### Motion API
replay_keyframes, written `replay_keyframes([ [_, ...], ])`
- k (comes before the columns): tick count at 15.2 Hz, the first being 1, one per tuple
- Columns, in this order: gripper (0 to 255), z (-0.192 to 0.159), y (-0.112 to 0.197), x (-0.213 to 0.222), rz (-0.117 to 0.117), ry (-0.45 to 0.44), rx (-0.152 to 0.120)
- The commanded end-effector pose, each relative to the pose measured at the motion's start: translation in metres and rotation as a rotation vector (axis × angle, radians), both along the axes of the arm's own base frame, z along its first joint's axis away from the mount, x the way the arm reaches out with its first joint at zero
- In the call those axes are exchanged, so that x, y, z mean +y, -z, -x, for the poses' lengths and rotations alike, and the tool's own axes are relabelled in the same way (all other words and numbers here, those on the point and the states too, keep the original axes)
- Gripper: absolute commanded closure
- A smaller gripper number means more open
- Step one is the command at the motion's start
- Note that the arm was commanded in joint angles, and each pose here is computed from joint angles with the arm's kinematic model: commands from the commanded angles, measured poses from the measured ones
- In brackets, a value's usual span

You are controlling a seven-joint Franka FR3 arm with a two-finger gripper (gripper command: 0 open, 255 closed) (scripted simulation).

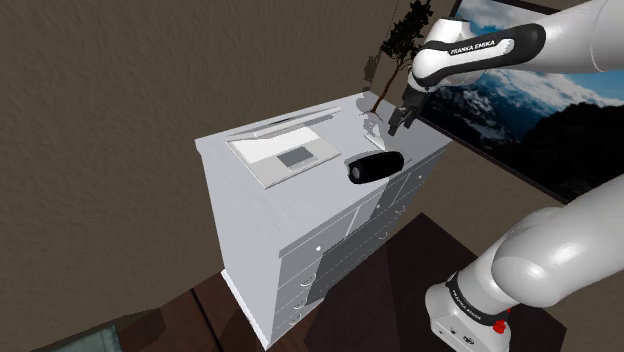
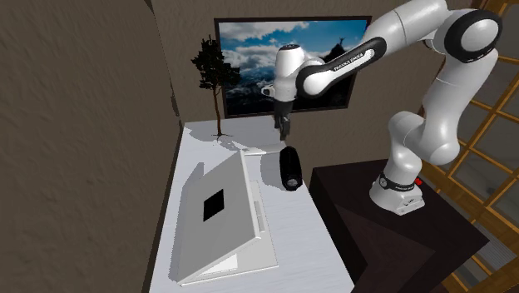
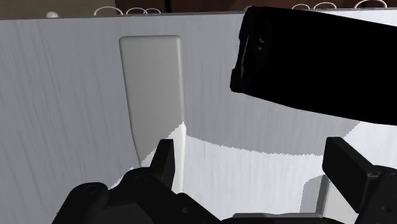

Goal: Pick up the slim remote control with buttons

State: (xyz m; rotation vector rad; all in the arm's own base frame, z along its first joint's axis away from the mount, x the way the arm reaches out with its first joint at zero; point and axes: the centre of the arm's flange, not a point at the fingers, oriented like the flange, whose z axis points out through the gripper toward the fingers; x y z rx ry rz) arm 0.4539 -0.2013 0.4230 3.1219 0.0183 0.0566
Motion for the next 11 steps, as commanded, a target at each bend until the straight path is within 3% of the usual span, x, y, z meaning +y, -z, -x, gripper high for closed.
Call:
replay_keyframes([
  [1, 0, -0.013, 0.018, -0.016, -0.001, 0.0, 0.008],
  [11, 0, -0.062, 0.106, -0.086, -0.011, 0.002, 0.044],
])
